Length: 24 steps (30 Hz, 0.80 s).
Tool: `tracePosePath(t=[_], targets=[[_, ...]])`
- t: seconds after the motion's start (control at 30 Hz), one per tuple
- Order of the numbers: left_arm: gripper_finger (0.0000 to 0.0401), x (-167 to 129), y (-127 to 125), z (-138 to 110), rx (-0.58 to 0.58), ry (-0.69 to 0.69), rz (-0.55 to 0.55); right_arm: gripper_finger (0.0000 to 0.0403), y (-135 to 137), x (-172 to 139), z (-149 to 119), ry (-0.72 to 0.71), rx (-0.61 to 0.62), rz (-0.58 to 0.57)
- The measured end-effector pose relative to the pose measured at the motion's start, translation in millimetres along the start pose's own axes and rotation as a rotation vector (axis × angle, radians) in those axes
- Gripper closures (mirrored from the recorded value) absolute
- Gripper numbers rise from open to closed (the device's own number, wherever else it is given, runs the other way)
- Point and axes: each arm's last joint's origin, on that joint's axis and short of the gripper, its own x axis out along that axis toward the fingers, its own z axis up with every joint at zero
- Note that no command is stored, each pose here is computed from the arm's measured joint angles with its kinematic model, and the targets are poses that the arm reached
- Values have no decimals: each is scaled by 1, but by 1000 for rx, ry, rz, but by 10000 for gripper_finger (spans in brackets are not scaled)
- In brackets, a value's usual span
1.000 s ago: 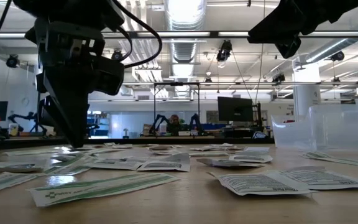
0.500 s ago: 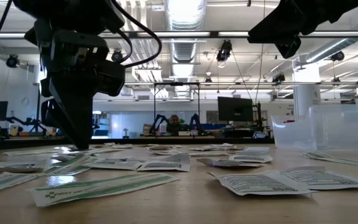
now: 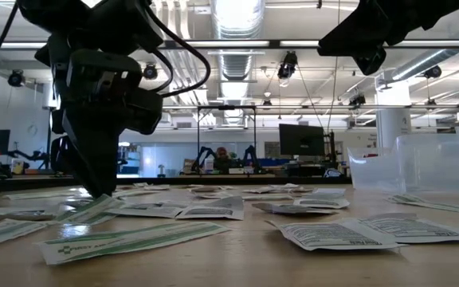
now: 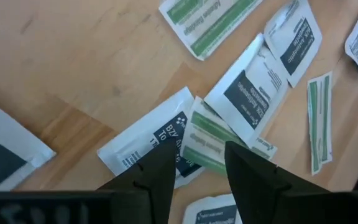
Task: Pick & Place First Aid Supplies
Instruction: Put the bandage pack into the bottom bin
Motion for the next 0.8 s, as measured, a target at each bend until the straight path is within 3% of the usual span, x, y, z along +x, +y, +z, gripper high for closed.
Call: tracePosePath(t=[0.43, 0.8], targets=[[259, 3, 6, -3, -9, -24, -2, 346, 0, 0, 0, 0, 0, 0], [364, 4, 9, -1, 5, -54, 8, 346, 0, 0, 0, 0, 0, 0]])
